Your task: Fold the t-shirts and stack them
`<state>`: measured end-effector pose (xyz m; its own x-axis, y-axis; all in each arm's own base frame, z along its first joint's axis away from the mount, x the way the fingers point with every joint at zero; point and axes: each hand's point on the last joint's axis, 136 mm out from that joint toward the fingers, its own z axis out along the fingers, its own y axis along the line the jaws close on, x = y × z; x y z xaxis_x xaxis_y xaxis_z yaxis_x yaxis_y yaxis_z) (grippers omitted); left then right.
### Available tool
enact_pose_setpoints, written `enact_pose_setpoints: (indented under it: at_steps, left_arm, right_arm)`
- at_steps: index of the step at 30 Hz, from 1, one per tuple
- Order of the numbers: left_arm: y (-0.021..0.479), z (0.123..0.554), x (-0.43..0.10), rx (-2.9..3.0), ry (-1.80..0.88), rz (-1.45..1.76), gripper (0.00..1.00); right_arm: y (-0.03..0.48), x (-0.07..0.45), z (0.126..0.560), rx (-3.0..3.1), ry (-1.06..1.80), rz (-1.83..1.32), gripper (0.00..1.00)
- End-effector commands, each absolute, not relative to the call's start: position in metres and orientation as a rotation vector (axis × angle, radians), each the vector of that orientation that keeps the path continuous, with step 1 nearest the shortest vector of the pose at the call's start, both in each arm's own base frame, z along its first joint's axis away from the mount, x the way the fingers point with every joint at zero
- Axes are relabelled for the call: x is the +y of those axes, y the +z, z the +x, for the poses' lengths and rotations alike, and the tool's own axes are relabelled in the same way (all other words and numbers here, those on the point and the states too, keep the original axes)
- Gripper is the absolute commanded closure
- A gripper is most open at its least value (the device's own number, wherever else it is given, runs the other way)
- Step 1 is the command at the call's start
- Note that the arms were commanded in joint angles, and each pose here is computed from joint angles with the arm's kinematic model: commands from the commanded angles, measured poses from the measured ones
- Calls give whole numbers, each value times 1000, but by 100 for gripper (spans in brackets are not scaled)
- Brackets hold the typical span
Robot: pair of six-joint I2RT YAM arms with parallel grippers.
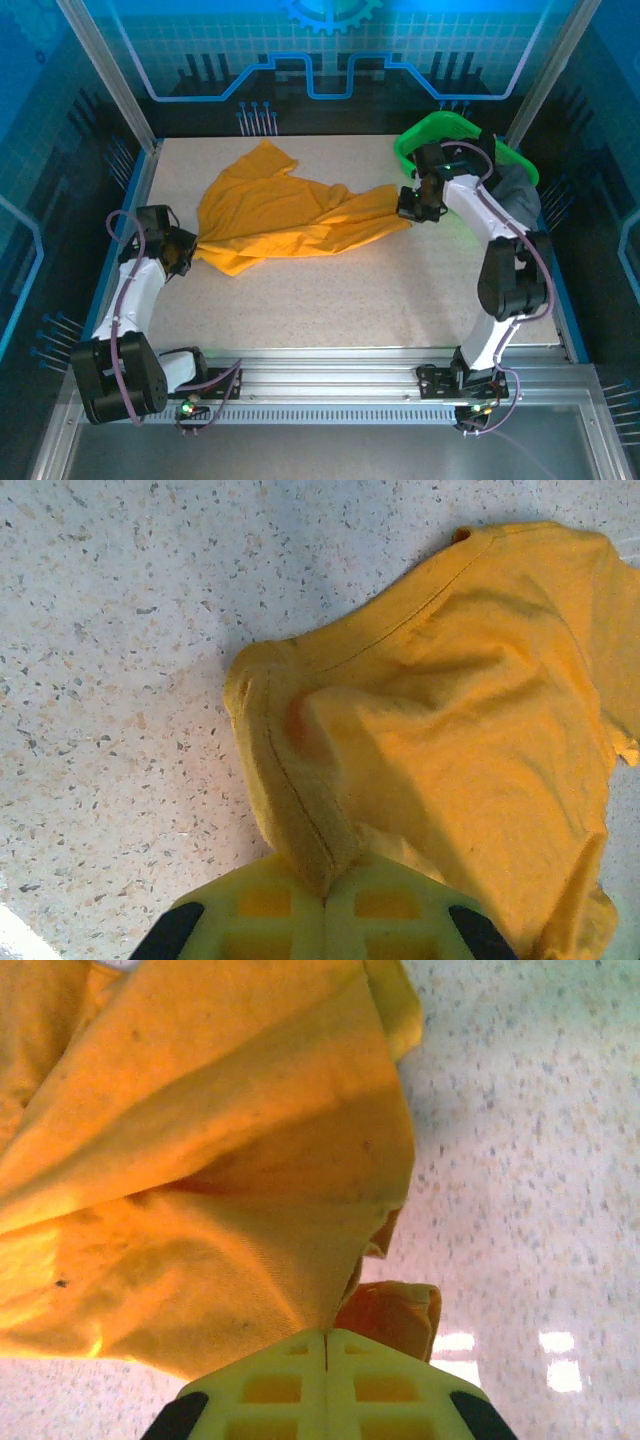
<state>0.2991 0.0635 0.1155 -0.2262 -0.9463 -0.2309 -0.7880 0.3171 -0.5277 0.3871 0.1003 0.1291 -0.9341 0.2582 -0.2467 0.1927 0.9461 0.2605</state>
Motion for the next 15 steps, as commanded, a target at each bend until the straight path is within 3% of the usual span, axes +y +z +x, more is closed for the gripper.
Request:
enact_pose_setpoints:
  at_steps: [1,9,15]
  left_arm:
    - [127,307,70,2057,-380,-1491,100]
    - [123,304,71,2063,-361,-1490,100]
    - [115,301,69,2082,-357,-1500,100]
  right_arm:
    - [135,99,351,2879,324,384,100]
    - [142,104,283,2964,449,508,100]
    - [94,107,255,3119,502,698,100]
